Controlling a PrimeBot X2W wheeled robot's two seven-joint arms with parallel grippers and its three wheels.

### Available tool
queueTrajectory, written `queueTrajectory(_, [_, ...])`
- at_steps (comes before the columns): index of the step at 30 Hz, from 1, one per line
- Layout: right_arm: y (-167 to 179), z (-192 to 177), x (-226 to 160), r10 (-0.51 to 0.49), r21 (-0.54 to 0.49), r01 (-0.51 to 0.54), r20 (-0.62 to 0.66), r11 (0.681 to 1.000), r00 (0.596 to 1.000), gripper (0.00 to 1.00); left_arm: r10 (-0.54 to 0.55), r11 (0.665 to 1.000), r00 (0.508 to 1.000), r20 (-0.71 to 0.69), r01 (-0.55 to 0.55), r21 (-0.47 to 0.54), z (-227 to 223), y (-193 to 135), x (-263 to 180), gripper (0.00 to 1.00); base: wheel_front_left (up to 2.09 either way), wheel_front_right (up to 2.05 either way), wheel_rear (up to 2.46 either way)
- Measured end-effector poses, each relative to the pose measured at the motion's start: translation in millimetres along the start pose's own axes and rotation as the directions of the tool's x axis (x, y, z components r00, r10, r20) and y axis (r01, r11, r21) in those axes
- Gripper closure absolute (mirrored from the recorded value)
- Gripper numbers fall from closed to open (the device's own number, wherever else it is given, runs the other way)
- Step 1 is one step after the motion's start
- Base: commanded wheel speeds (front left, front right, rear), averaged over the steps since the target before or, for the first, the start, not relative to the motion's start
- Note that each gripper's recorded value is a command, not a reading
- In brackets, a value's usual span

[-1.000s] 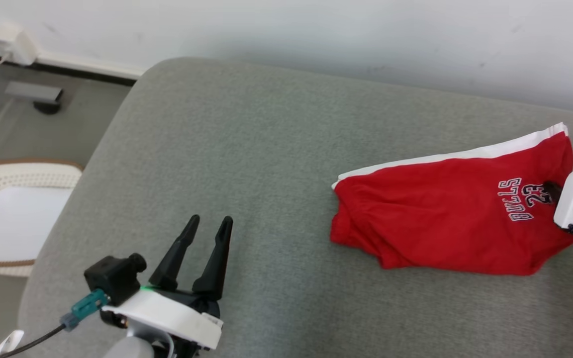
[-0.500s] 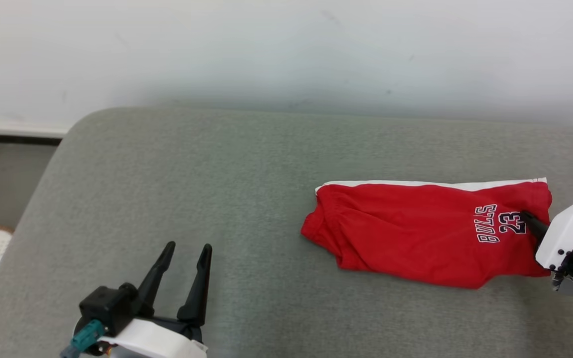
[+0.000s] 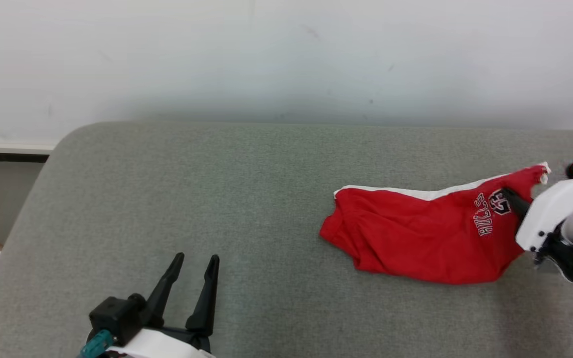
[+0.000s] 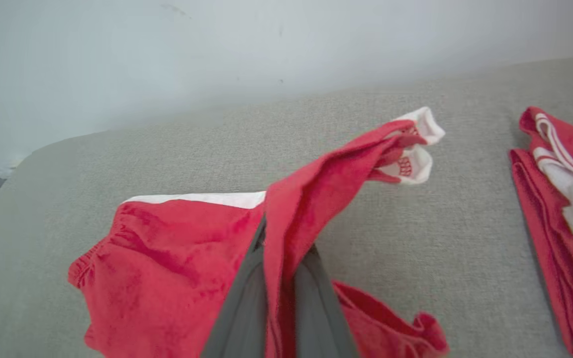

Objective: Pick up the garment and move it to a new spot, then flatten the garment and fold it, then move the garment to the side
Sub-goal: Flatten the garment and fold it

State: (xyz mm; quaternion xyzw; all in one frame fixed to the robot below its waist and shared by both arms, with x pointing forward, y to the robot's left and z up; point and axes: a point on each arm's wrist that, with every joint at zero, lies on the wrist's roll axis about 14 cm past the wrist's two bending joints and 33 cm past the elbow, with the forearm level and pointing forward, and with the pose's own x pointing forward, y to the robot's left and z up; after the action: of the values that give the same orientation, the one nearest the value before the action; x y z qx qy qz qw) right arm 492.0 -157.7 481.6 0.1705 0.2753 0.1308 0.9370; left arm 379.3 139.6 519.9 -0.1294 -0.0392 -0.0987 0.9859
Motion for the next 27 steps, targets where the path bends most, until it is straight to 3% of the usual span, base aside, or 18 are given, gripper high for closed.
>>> queueTrajectory(5, [53, -4, 20, 0.103, -0.081, -0.110, -0.083, 0.991, 0.991, 1.00, 0.025, 1.000, 1.000, 0.005, -0.025, -0.008, 0, 6, -5, 0.00, 0.00, 0.00, 0.00])
queueTrajectory(10, [101, -32, 37, 0.179, -0.107, -0.205, -0.217, 0.973, 0.960, 1.00, 0.064, 0.998, 0.998, 0.002, -0.064, -0.020, -2, 15, -14, 0.00, 0.00, 0.00, 0.00])
queueTrajectory(15, [133, -61, 48, 0.217, -0.105, -0.261, -0.313, 0.960, 0.925, 1.00, 0.115, 0.993, 0.993, -0.001, -0.115, -0.020, -4, 29, -25, 0.00, 0.00, 0.00, 0.00])
queueTrajectory(21, [149, -73, 57, 0.223, -0.105, -0.275, -0.350, 0.956, 0.910, 1.00, 0.141, 0.990, 0.990, -0.005, -0.142, -0.021, -5, 36, -30, 0.00, 0.00, 0.00, 0.00])
queueTrajectory(24, [154, -79, 57, 0.224, -0.104, -0.277, -0.358, 0.955, 0.906, 0.34, 0.145, 0.989, 0.989, -0.008, -0.145, -0.019, -6, 37, -30, 0.00, 0.00, 0.00, 0.00])
queueTrajectory(25, [156, -79, 57, 0.227, -0.103, -0.280, -0.356, 0.954, 0.906, 0.00, 0.147, 0.989, 0.989, -0.008, -0.147, -0.020, -7, 38, -30, 0.00, 0.00, 0.00, 0.00])
queueTrajectory(27, [163, -79, 55, 0.245, -0.093, -0.293, -0.346, 0.952, 0.906, 0.00, 0.144, 0.989, 0.990, -0.007, -0.144, -0.020, -7, 37, -29, 0.00, 0.00, 0.00, 0.00])
